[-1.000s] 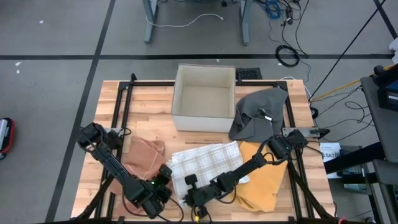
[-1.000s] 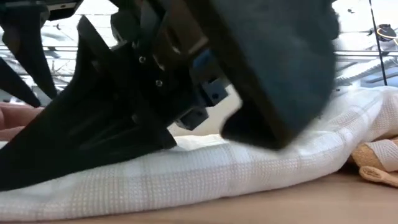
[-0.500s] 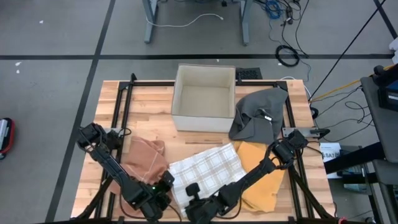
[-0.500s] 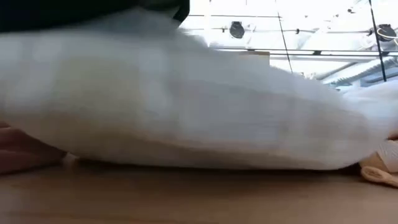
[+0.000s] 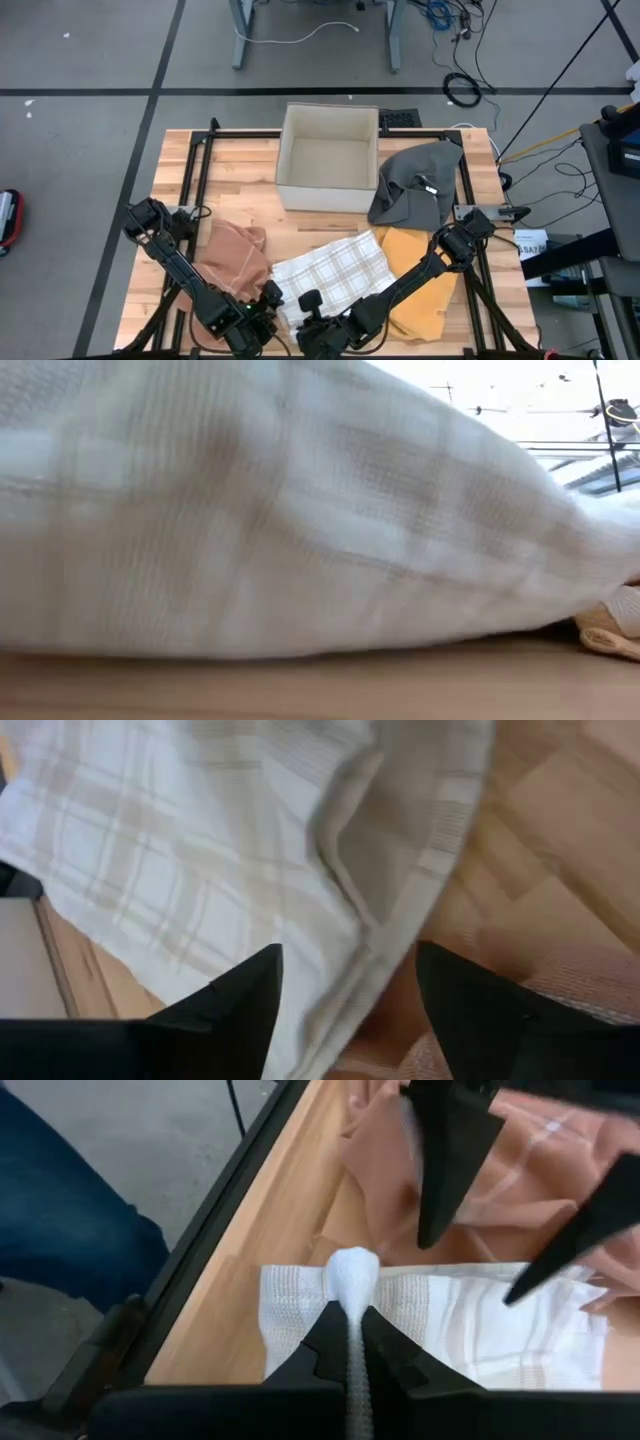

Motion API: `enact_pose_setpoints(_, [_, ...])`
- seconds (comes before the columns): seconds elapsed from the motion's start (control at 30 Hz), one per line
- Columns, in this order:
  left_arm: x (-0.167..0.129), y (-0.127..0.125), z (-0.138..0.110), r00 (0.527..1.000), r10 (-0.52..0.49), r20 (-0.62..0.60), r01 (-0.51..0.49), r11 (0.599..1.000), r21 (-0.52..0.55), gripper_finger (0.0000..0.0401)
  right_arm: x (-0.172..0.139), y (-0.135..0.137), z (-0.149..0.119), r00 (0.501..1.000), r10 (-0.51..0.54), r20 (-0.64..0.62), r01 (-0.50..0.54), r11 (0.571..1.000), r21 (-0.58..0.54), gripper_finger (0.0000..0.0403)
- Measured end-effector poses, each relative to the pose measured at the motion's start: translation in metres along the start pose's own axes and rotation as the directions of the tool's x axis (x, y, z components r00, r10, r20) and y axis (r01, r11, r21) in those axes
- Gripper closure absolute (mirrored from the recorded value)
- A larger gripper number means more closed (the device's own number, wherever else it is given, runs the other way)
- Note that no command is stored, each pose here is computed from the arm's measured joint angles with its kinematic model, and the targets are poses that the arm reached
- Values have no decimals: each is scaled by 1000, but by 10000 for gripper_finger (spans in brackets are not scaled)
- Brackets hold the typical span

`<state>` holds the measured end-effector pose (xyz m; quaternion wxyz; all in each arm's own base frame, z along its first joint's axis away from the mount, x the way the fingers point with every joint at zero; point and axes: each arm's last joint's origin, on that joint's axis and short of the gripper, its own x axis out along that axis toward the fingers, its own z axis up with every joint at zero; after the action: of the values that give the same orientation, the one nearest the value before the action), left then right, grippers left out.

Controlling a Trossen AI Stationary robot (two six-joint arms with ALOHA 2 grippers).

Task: Fold towel
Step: Fold the white patterned towel

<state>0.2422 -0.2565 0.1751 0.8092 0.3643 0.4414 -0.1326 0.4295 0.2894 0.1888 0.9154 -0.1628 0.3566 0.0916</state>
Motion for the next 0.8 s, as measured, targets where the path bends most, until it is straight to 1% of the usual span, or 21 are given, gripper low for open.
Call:
enact_pose_setpoints(0.07, [3,4,-1,1000,-6,-5,6,1000,-28,157,0,0,0,1000,-4,1,4,1000,0,403])
enact_pose_setpoints(0.1, [6,5,-3,1000,-27,-8,27,999,-38,156,0,0,0,1000,-6,0,6,1000,0,403])
enact_pose_setpoints(0.23, [17,6,-10,987,-162,-7,161,985,-66,158,0,0,0,1000,-28,-2,28,1000,4,403])
enact_pose_setpoints(0.3, [21,5,-14,979,-202,-10,200,977,-72,159,0,-1,-2,999,-30,-17,30,999,10,403])
enact_pose_setpoints(0.37, [23,5,-16,981,-191,-20,189,979,-71,159,0,-1,-3,999,-19,-31,20,1000,19,402])
enact_pose_setpoints(0.43, [23,6,-16,985,-169,-22,167,983,-72,159,0,0,-4,999,16,-41,-15,999,40,398])
enact_pose_setpoints(0.5, [24,8,-16,988,-154,-19,152,986,-73,159,1,-1,-4,998,48,-49,-45,997,67,391])
enact_pose_setpoints(0.63, [27,14,-17,992,-118,-33,115,989,-90,160,1,-1,-4,997,68,-43,-65,995,81,373])
enact_pose_setpoints(0.73, [29,19,-18,995,-90,-46,85,991,-107,174,1,-1,-3,997,70,-33,-67,994,85,358])
enact_pose_setpoints(0.8, [31,21,-19,995,-88,-49,82,991,-107,194,1,0,-3,997,70,-34,-67,993,96,349])
